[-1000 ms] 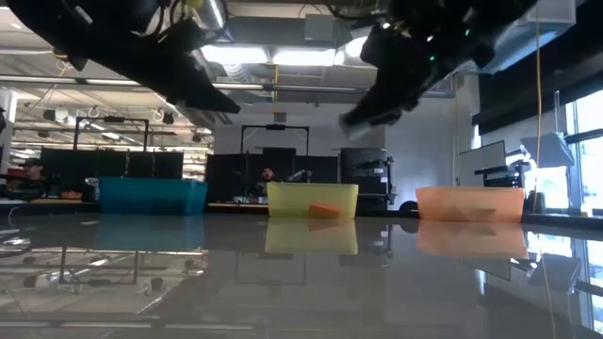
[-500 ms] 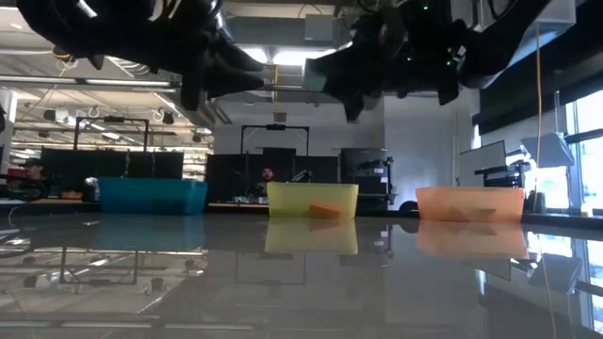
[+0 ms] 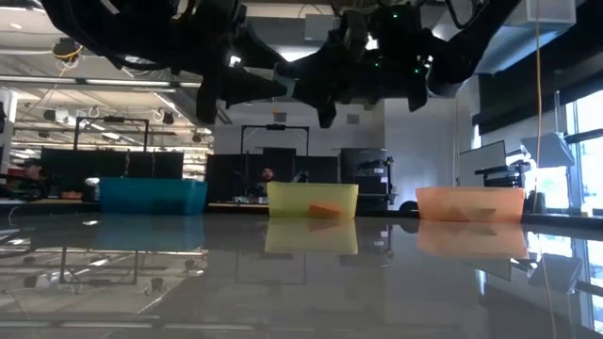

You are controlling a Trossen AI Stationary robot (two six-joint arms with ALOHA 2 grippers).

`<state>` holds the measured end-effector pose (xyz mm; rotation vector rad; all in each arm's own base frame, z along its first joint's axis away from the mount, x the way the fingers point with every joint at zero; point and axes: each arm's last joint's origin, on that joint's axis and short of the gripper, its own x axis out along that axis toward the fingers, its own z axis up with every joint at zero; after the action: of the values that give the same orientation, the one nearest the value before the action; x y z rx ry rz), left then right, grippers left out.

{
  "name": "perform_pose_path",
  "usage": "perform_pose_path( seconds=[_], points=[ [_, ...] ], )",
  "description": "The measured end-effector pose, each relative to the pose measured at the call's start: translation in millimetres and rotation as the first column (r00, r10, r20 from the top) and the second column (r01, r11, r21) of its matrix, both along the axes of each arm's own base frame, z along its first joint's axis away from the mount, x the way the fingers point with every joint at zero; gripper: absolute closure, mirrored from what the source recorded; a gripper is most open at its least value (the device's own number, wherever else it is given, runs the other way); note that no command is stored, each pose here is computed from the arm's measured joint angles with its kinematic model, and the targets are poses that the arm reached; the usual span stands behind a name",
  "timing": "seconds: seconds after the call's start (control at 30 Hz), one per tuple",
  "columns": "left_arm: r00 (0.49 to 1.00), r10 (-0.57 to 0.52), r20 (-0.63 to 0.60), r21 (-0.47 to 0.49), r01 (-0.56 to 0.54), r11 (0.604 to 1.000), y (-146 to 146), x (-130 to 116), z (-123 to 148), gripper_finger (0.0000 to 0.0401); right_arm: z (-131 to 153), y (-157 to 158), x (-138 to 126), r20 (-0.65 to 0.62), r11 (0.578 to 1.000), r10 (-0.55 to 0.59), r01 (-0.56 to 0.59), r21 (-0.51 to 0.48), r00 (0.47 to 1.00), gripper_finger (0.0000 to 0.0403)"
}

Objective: Sort blocks by size
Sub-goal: Put the light blue square block into the blue bin

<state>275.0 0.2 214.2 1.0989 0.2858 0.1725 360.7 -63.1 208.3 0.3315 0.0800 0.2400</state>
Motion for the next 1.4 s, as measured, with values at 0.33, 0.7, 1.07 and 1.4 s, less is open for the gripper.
perform_pose_path(
  seconds=[0.33,0.7,1.07,1.4],
  points=[
    [1.000,-0.006,0.000,-0.012,0.006,1.000,-2,0,0,0.0209,1,13,4,0.012,1.000,0.006,-0.006,-0.009,1.000,0.0272],
    [0.999,-0.042,-0.008,0.019,0.042,0.999,-6,1,0,0.0282,0,12,5,0.008,1.000,-0.012,0.012,0.027,1.000,0.0266],
    [0.990,0.138,0.008,-0.108,-0.136,0.985,-2,-11,9,0.0281,23,-6,-19,-0.108,1.000,0.023,-0.021,0.023,0.994,0.0143],
    [0.773,0.629,-0.081,-0.289,-0.622,0.728,44,-48,11,0.0280,25,-15,-48,-0.372,0.937,-0.347,0.304,-0.170,0.861,0.0113]
  ],
)
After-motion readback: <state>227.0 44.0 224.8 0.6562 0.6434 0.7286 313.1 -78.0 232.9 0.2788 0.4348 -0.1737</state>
